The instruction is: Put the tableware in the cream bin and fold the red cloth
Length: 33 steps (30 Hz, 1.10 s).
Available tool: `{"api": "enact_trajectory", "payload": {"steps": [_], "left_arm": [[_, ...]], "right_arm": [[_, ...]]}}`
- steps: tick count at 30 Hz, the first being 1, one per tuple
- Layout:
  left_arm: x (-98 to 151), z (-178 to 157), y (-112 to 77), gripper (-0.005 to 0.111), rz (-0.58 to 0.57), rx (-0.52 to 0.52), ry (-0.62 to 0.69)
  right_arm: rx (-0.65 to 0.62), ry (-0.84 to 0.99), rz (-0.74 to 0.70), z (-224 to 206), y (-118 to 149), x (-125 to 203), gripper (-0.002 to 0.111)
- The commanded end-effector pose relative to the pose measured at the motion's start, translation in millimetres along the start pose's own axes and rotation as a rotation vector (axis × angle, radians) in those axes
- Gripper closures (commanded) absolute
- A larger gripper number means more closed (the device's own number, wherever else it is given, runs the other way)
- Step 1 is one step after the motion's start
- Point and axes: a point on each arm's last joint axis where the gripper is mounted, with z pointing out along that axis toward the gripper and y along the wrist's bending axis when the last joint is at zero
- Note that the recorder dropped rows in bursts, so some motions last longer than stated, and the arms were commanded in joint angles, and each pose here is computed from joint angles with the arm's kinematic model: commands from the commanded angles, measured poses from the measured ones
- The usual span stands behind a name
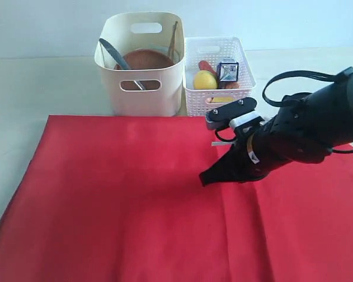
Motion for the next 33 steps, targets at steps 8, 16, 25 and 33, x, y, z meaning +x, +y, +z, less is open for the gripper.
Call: {"api": "enact_trajectory", "payload": {"steps": [8,16,25,33], "left_arm": [[-1,0,-0.1,0.104,0.0,0.003,-0.01],[-1,0,-0.1,0.104,0.0,0.003,-0.01],[-1,0,-0.1,0.104,0.0,0.003,-0.01],[-1,0,-0.1,0.104,0.0,0.003,-0.01]], "right_arm": [[-0.021,-0.038,0.0,27,9,-29,0.108],[0.061,0.056,0.033,25,3,-26,0.108],[-0.063,0.172,-0.111,24,35,1,0.108],[-0.097,0.053,-0.153,-9,45,-15,0.108]]}}
